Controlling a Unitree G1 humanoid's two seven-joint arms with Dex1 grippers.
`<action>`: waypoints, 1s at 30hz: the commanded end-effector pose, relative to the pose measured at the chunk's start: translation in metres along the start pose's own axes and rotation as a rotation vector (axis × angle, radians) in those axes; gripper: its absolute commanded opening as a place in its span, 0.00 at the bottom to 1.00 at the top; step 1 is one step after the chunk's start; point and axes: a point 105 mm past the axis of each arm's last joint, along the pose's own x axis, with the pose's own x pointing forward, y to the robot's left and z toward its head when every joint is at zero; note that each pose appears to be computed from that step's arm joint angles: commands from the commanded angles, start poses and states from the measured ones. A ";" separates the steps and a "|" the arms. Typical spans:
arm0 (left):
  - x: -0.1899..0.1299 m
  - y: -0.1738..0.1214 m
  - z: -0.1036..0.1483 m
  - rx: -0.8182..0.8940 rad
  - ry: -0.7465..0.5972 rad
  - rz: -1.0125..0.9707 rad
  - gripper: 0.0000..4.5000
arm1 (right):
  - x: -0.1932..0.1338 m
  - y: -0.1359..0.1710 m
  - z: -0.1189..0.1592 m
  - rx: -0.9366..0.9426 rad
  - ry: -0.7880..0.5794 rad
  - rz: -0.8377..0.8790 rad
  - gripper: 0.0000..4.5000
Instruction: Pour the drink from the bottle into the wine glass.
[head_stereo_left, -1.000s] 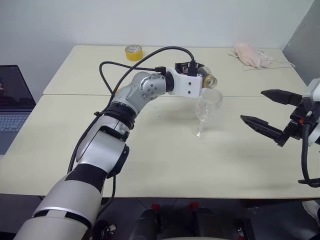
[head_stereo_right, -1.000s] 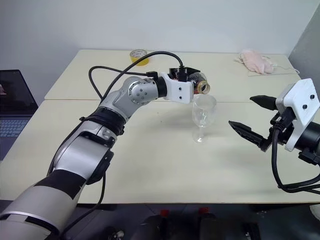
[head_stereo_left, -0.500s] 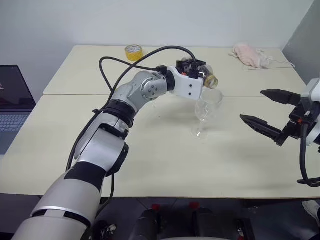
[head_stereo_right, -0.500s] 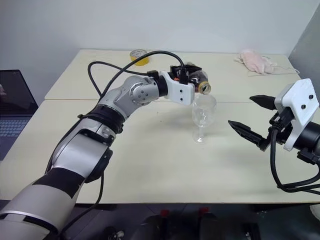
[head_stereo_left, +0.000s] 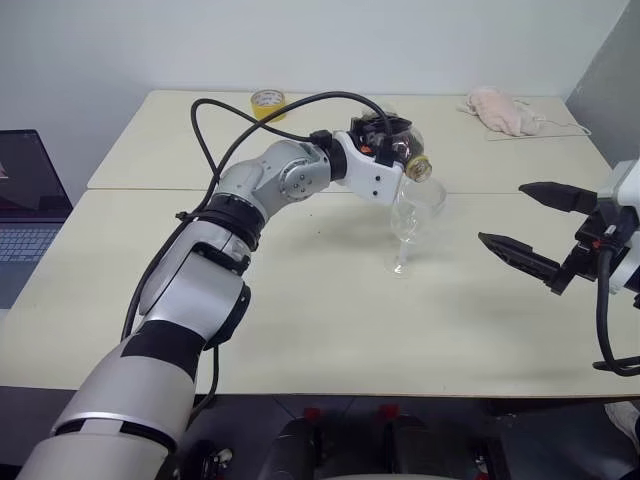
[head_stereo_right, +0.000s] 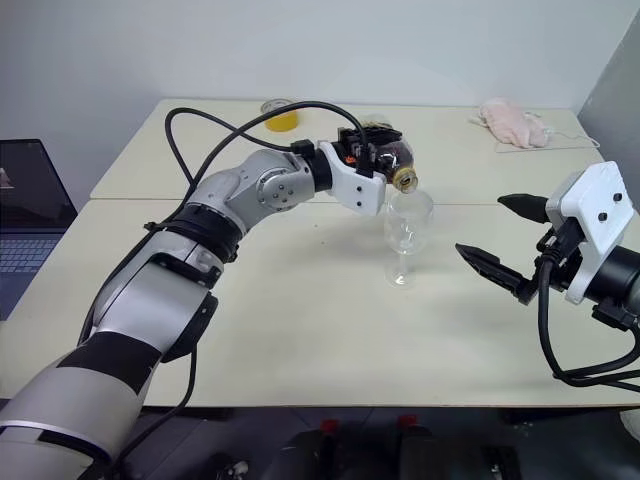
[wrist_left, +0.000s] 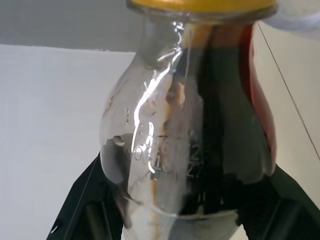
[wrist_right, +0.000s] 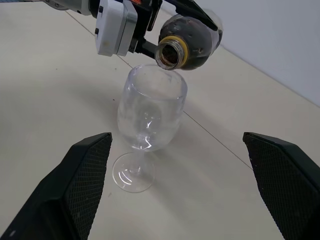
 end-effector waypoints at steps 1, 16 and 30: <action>0.002 0.031 0.006 0.054 -0.023 0.086 0.61 | -0.001 -0.001 0.009 -0.052 -0.025 -0.017 1.00; 0.003 0.035 0.007 0.111 -0.029 0.100 0.61 | 0.000 -0.002 0.011 -0.056 -0.034 -0.021 1.00; 0.001 0.040 0.006 0.147 -0.027 0.122 0.61 | 0.000 -0.003 0.011 -0.056 -0.036 -0.023 1.00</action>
